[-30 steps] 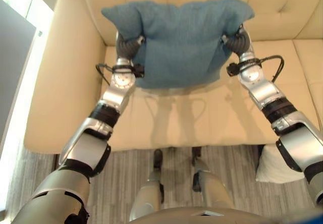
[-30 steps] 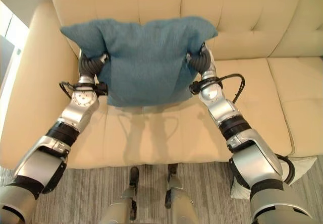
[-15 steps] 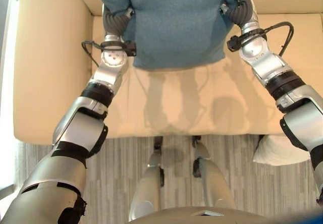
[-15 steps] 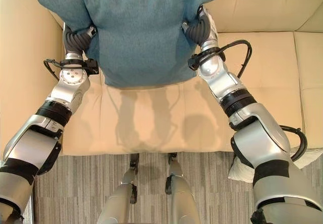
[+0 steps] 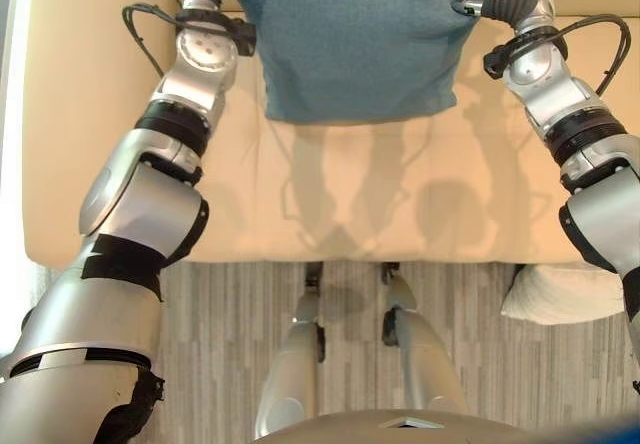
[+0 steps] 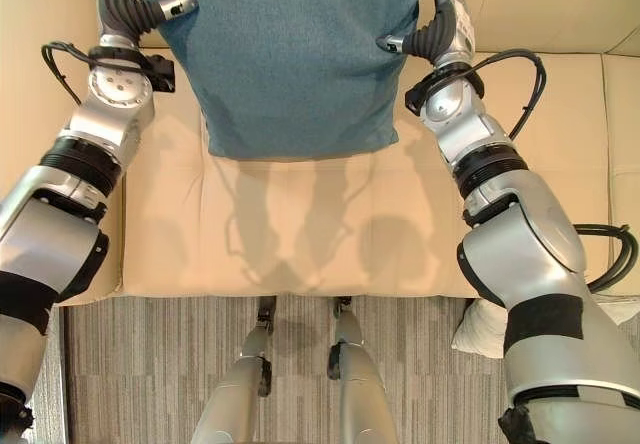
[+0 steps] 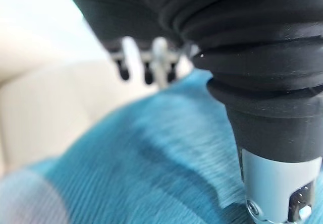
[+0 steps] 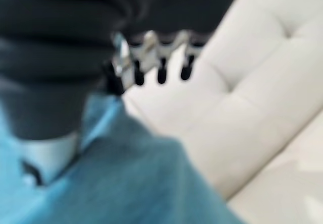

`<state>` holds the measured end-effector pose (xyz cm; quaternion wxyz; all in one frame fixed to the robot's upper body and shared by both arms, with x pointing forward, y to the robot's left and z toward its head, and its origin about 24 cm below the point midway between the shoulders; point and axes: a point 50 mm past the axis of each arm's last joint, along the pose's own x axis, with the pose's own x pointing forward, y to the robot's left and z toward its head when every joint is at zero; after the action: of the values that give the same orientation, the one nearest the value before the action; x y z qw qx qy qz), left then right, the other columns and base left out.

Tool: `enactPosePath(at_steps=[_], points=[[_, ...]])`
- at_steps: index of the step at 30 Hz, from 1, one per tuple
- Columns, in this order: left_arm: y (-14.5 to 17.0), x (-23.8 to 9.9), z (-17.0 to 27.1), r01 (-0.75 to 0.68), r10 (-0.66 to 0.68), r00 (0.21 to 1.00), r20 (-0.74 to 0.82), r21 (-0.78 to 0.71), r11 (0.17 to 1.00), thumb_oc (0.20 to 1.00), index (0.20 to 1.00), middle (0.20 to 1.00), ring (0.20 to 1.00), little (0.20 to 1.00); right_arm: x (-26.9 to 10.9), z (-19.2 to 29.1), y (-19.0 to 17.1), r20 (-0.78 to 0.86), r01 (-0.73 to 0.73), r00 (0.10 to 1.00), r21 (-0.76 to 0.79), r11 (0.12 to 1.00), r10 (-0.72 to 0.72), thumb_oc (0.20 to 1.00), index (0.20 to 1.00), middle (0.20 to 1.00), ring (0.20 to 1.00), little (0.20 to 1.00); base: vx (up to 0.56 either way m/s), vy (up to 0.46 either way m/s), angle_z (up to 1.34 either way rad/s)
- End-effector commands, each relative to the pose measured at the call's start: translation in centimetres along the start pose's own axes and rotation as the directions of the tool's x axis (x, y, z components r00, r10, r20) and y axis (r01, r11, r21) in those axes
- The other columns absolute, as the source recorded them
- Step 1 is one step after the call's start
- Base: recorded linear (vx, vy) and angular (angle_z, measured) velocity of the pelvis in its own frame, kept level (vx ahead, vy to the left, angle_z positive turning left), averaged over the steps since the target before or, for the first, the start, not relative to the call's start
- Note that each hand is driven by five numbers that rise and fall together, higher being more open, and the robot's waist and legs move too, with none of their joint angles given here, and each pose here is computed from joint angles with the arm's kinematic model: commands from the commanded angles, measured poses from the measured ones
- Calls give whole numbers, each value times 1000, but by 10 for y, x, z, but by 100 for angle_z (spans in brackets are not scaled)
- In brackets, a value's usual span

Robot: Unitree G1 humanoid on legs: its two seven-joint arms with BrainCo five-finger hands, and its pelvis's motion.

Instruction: Pick up all the scattered cushions and arrange them neatly on the sofa.

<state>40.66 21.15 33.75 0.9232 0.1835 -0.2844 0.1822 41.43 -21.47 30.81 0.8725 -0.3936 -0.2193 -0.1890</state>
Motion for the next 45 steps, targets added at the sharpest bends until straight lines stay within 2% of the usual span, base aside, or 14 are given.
enactPosePath(at_steps=[1,11,15,17,20,23,24,25,26,29,31,35,38,45], points=[[48,18,22,-127,127,991,46,-8,992,1000,1000,1000,1000,1000,15,0,-50,-42,137,990,-27,990,-138,1000,1000,1000,1000,1000,0,0,0],[67,-12,-11,-71,75,991,110,-39,997,1000,1000,1000,1000,1000,-19,-71,-77,-153,194,971,67,979,-182,1000,1000,1000,1000,1000,10,2,4],[50,-72,-51,50,-38,993,112,-106,993,1000,1000,1000,1000,1000,-63,-103,-52,-125,97,989,97,991,-85,1000,1000,1000,1000,1000,23,-15,4],[26,-160,-121,127,-160,977,-137,-224,966,1000,1000,1000,1000,1000,-142,-152,-6,-237,-84,965,134,987,114,1000,1000,1000,1000,1000,91,-69,8],[23,-198,-151,137,-190,944,-268,-207,969,1000,1000,1000,1000,1000,-181,-175,17,-347,-117,920,195,974,180,1000,1000,1000,1000,1000,17,-16,3],[18,-273,-198,124,-234,813,-533,-235,964,1000,1000,1000,1000,1000,-246,-199,49,-479,-233,817,235,944,321,1000,1000,1000,1000,1000,59,-52,-1],[17,-316,-217,171,-276,705,-653,-221,960,1000,1000,1000,1000,1000,-282,-208,67,-556,-269,735,287,919,388,1000,1000,1000,1000,1000,52,-51,-4],[17,-316,-217,171,-276,705,-653,-221,960,1000,1000,1000,1000,1000,-282,-208,67,-556,-269,735,287,919,388,1000,1000,1000,1000,1000,37,-60,-1],[19,-356,-232,180,-287,580,-763,-223,958,1000,1000,1000,1000,1000,-310,-214,79,-609,-288,659,336,897,440,1000,1000,1000,1000,1000,12,-48,-7],[15,-395,-240,282,-322,464,-825,-208,937,1000,1000,1000,1000,1000,-343,-220,89,-660,-334,565,367,868,496,1000,1000,1000,1000,1000,12,-40,-13],[15,-445,-249,399,-317,272,-908,-194,896,1000,1000,1000,1000,1000,-388,-228,99,-731,-393,411,399,829,546,1000,1000,1000,1000,1000,-9,-61,-10],[24,-489,-252,457,-253,87,-964,-187,870,1000,1000,1000,1000,1000,-441,-235,97,-806,-473,218,407,782,551,1000,1000,1000,1000,1000,-3,-71,-5],[35,-507,-252,425,-201,18,-979,-175,888,1000,1000,1000,1000,1000,-467,-238,89,-837,-460,124,427,779,532,1000,1000,1000,1000,1000,-8,-73,-3],[41,-495,-257,448,-192,36,-981,-156,881,1000,1000,1000,1000,1000,-495,-240,78,-858,-480,19,442,758,513,1000,1000,1000,1000,1000,-98,-82,9]])
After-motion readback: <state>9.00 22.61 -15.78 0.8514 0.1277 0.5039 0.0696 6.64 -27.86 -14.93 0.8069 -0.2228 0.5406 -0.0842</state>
